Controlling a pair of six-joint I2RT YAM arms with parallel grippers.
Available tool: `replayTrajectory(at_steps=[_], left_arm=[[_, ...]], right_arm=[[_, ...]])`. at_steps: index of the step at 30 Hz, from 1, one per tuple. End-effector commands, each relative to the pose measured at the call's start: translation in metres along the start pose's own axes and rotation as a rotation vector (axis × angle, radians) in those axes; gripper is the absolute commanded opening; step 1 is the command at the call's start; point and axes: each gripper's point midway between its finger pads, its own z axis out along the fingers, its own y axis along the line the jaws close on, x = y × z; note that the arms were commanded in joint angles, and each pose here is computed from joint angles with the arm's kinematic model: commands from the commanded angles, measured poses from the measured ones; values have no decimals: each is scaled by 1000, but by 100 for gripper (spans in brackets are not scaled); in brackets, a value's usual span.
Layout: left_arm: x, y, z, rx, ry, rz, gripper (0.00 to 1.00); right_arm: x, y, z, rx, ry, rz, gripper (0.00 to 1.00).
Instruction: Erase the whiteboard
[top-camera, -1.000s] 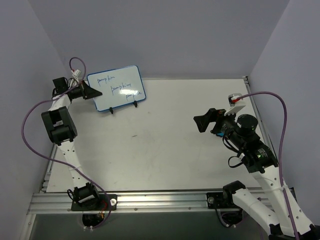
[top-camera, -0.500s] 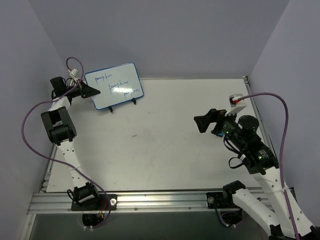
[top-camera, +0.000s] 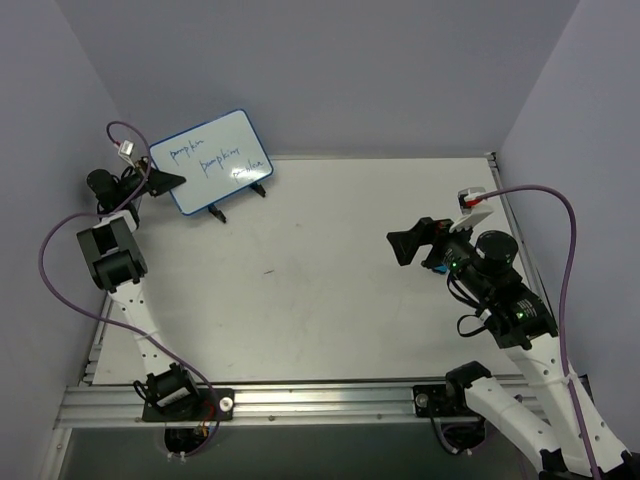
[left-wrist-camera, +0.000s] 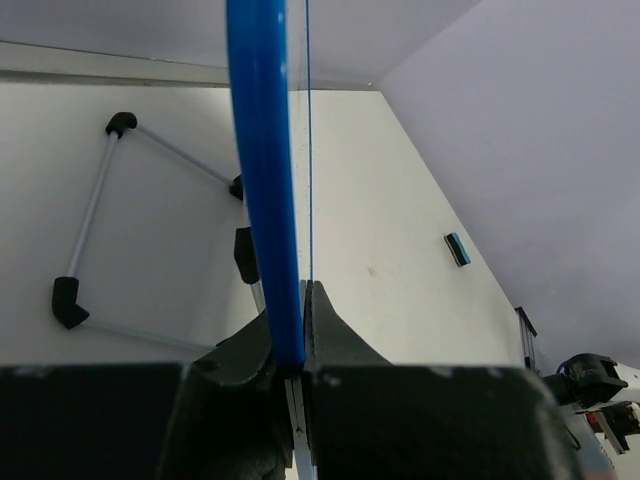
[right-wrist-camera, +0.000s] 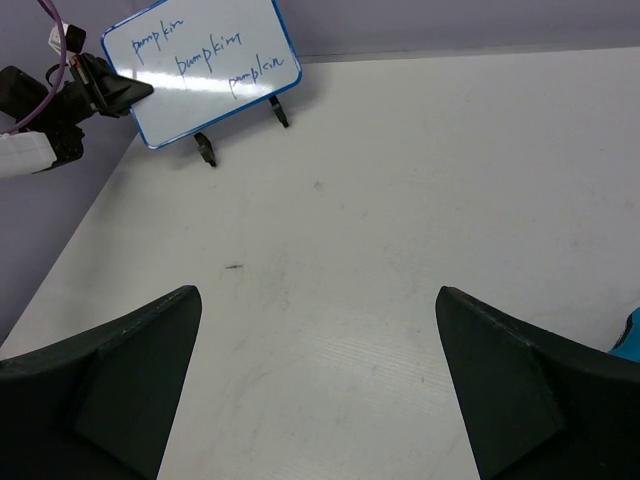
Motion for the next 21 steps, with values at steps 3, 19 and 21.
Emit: replayTrajectory(at_steps=[3,19,21], left_arm=[[-37,-62,10,84,-31,215,2],[-80,-217,53,163,-37,483,2],[-94,-250,56,107,-63,465,2]], right_arm=[[-13,6,2,-21,-50,-16,100],[12,-25,30,115,10,10,100],[17,-30,33,138,20,25,100]])
